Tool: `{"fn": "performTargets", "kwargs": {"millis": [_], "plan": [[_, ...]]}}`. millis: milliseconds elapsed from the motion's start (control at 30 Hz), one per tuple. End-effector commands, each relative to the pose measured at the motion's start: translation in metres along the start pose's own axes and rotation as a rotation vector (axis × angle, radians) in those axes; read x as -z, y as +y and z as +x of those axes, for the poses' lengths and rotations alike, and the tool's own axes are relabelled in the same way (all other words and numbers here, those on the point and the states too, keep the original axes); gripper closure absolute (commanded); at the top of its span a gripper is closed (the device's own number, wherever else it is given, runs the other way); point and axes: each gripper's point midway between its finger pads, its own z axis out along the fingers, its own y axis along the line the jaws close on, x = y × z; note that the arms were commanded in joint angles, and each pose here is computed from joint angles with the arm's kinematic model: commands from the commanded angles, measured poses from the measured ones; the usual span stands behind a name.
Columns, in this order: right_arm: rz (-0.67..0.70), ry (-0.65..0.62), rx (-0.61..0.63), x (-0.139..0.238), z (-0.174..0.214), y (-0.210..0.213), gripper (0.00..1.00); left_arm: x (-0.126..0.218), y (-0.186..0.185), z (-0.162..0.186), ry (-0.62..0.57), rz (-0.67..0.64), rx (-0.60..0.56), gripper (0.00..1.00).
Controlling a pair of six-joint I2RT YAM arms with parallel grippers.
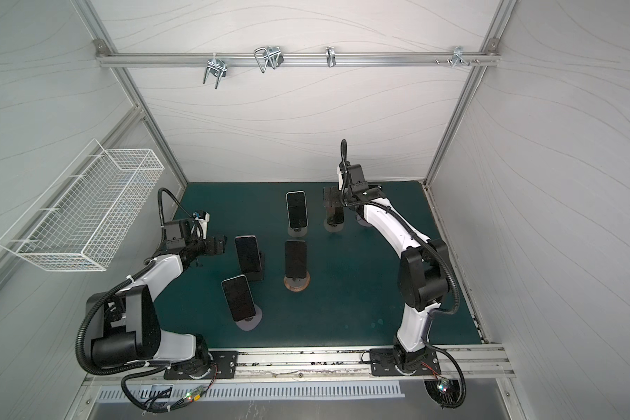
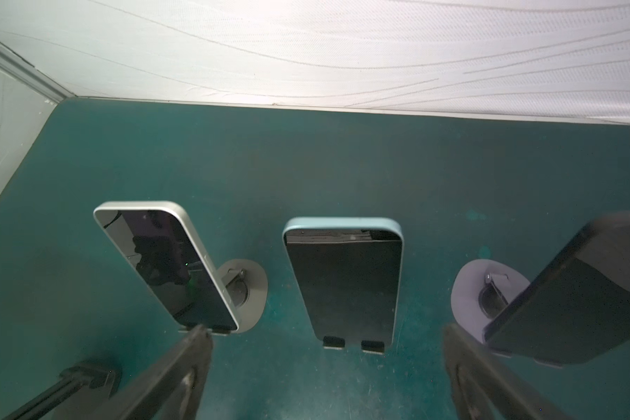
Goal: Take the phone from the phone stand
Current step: 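Move the right gripper over the teal-edged phone on the middle far stand, then lower the right gripper and close it on the phone's top edge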
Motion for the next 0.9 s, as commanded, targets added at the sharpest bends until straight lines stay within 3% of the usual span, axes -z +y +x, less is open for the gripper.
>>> {"fn": "performTargets", "kwargs": {"millis": [0,867], "plan": [[0.031,0.029,0.024,-0.01,0.003,-0.001,0.01,0.005,-0.001,-0.019,-0.057,0.003,-0.027,0.0],[0.096,0.071,0.094,-0.067,0.009,-0.006,0.01,0.006,-0.002,-0.019,-0.063,0.009,-0.036,0.0]]}}
